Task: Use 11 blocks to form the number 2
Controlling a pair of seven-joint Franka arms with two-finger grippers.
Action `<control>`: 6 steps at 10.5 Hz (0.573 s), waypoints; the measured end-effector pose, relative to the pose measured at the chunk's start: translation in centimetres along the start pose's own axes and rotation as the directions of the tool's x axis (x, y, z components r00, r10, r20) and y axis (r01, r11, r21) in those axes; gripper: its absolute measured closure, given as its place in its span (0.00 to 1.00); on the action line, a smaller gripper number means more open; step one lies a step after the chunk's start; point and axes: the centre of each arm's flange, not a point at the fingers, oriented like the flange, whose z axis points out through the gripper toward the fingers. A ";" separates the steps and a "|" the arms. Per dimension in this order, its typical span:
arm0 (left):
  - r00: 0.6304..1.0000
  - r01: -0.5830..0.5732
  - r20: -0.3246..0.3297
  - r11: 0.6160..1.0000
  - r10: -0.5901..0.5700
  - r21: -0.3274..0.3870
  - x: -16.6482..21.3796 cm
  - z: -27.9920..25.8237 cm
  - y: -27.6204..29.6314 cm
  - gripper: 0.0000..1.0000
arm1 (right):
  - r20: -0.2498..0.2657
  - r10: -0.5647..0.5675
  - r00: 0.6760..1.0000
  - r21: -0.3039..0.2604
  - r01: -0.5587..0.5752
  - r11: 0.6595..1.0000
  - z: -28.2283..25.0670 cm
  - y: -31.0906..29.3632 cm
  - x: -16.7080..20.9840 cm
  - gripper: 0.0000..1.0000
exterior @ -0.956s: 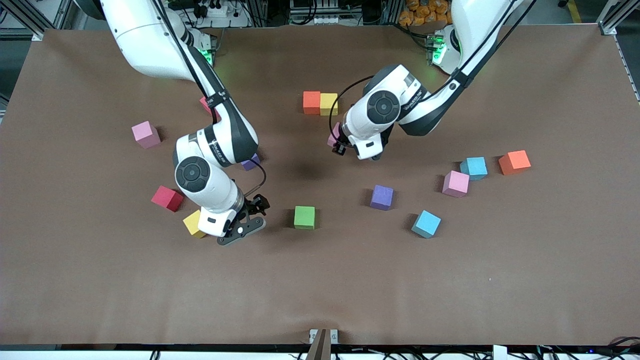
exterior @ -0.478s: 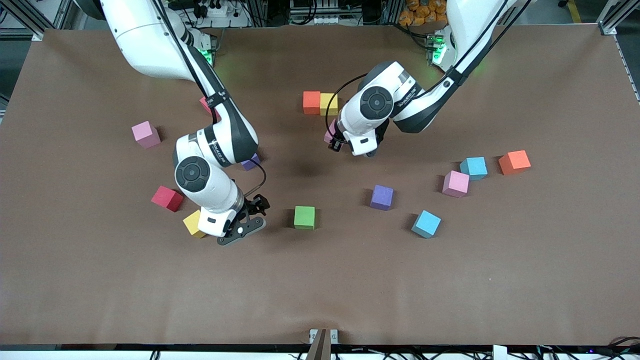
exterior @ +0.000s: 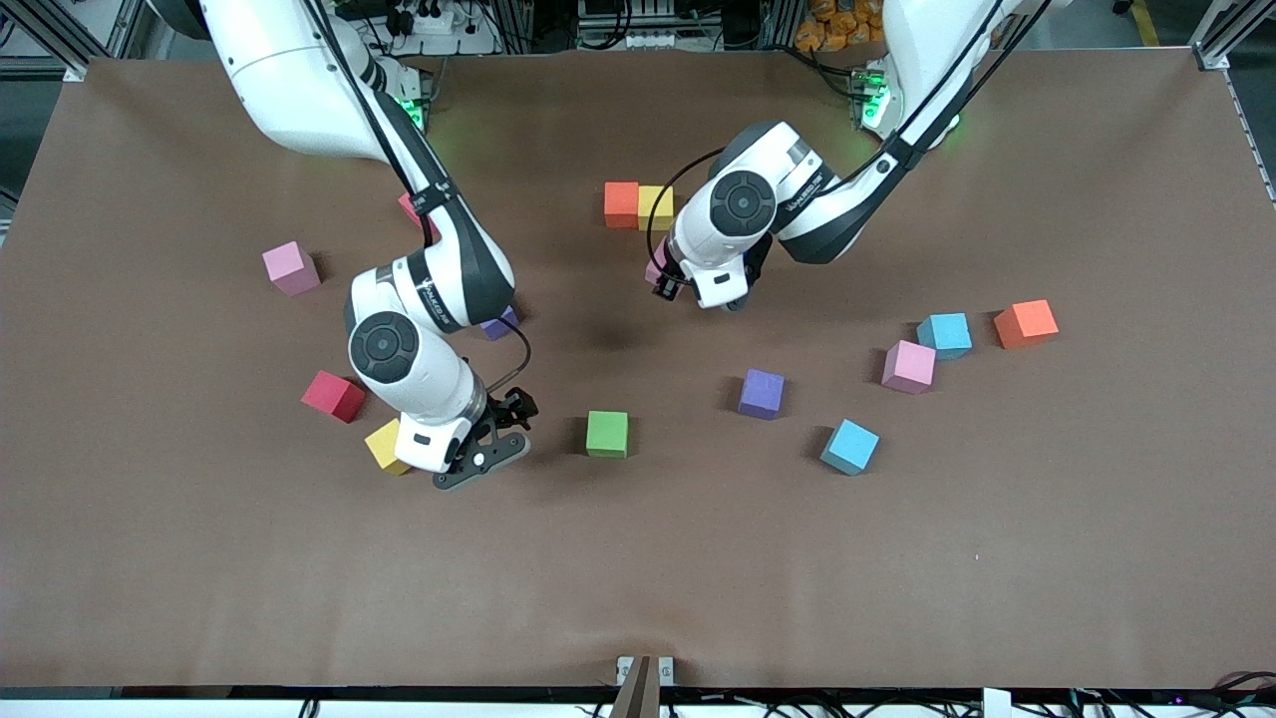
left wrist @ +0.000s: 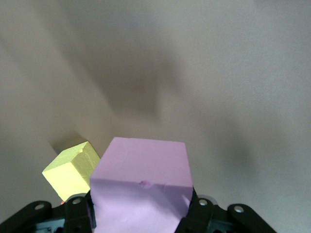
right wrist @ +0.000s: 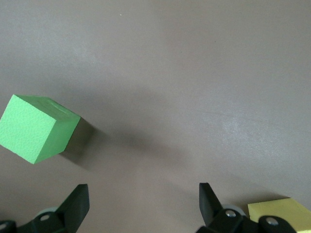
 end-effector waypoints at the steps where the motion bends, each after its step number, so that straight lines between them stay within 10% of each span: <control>1: 1.000 0.013 0.000 1.000 -0.013 0.000 0.0 0.0 0.0 0.37 | 0.000 0.000 1.000 0.000 0.000 1.000 0.0 0.0 0.0 0.00; 6: 0.996 0.091 -0.015 0.995 -0.091 -0.029 1.1 0.4 0.8 0.37 | 0.000 0.000 1.000 0.000 0.000 1.000 0.0 0.0 0.0 0.00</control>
